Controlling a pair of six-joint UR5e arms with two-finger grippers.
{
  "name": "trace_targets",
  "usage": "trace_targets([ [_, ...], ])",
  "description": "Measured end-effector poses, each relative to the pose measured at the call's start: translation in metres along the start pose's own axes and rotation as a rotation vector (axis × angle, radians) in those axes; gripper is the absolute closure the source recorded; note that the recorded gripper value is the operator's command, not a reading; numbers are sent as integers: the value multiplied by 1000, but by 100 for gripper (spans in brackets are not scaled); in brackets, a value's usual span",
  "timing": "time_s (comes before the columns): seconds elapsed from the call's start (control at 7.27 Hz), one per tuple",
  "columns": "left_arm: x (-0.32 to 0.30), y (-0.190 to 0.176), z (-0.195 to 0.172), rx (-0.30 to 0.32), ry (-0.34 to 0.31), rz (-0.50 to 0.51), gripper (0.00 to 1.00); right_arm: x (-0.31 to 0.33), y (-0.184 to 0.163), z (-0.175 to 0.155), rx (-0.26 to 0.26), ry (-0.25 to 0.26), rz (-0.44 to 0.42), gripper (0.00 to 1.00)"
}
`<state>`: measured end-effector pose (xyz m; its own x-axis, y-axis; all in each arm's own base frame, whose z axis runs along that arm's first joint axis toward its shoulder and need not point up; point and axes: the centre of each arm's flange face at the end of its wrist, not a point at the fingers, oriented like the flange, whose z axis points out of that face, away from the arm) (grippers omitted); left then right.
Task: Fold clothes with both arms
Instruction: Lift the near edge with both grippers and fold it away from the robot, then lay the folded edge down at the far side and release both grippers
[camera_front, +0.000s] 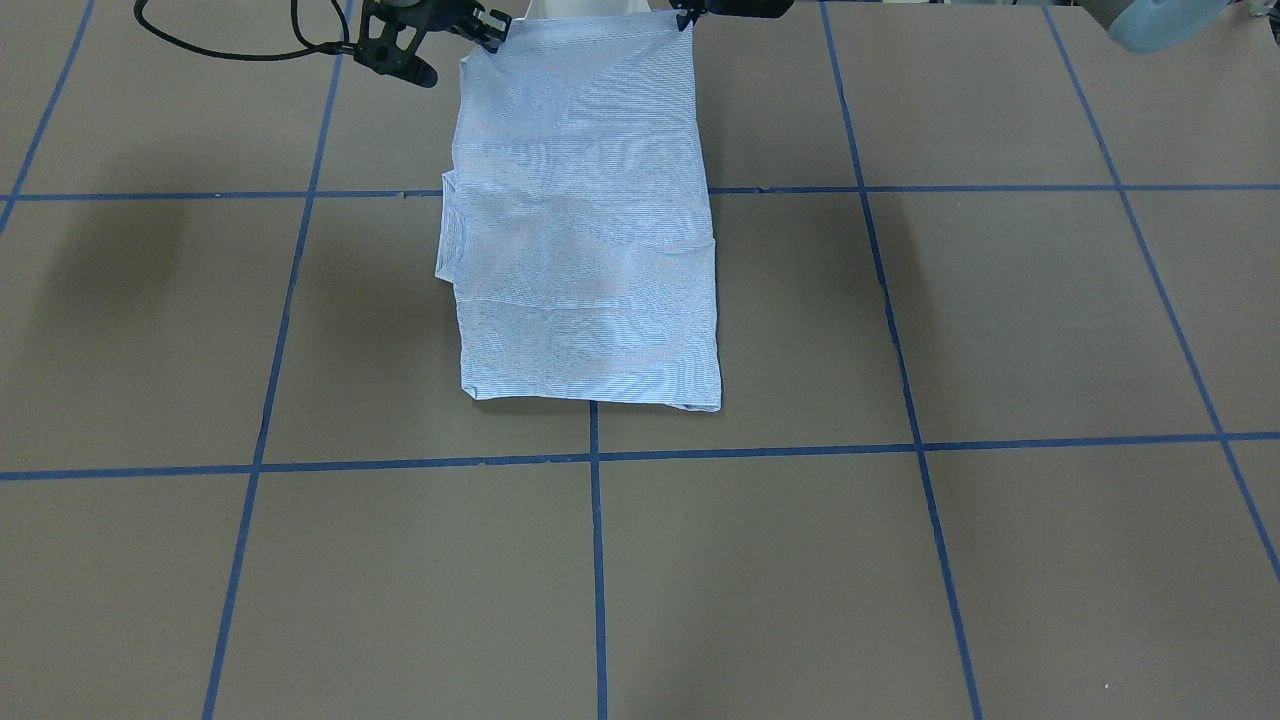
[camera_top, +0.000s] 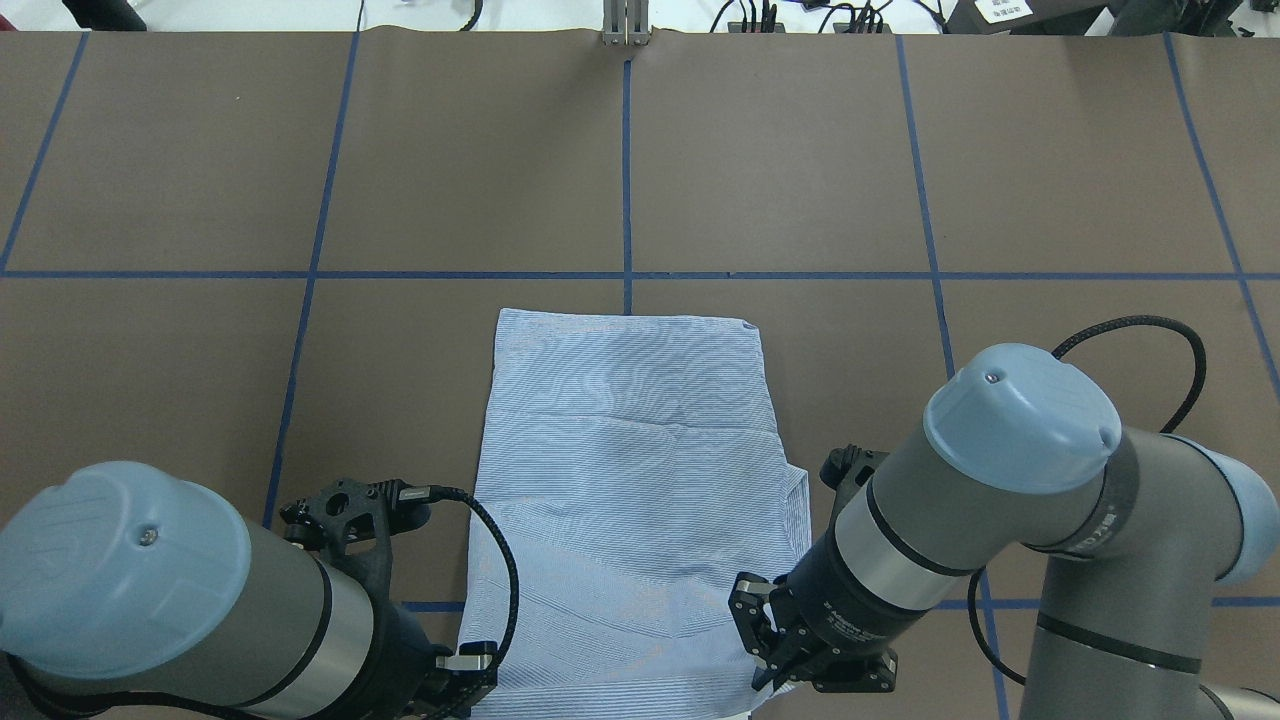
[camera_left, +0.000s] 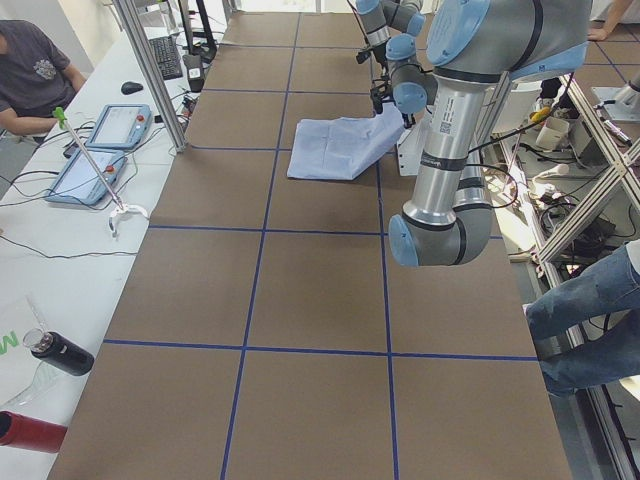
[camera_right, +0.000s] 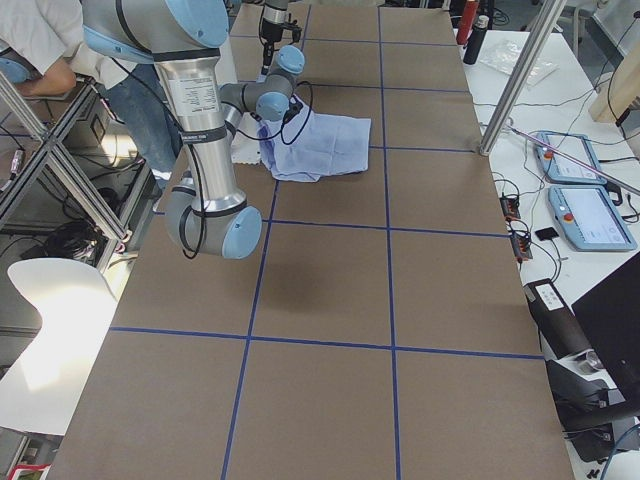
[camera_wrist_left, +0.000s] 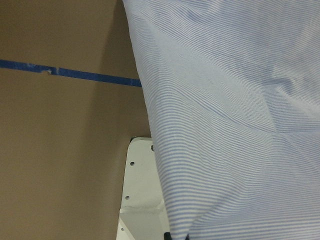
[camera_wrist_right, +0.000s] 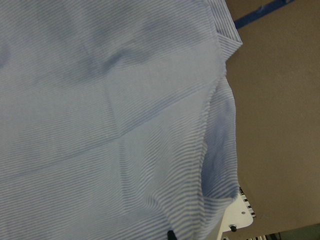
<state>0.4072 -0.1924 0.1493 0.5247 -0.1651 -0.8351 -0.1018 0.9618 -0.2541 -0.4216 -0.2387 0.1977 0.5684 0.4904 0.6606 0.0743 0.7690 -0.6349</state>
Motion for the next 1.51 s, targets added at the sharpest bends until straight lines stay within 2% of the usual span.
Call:
trace_targets([
  [0.41, 14, -64, 9, 92, 48, -38, 100, -40, -54, -33, 98, -72, 22, 100],
  [0.83, 7, -138, 18, 185, 38, -57, 100, -48, -117, -43, 180, -58, 20, 100],
  [1.1, 0, -189, 17, 247, 23, -58, 100, -62, -139, -43, 229, -56, 10, 100],
  [1.51, 12, -233, 32, 281, 47, -47, 100, -101, -169, -42, 263, -47, 5, 100],
])
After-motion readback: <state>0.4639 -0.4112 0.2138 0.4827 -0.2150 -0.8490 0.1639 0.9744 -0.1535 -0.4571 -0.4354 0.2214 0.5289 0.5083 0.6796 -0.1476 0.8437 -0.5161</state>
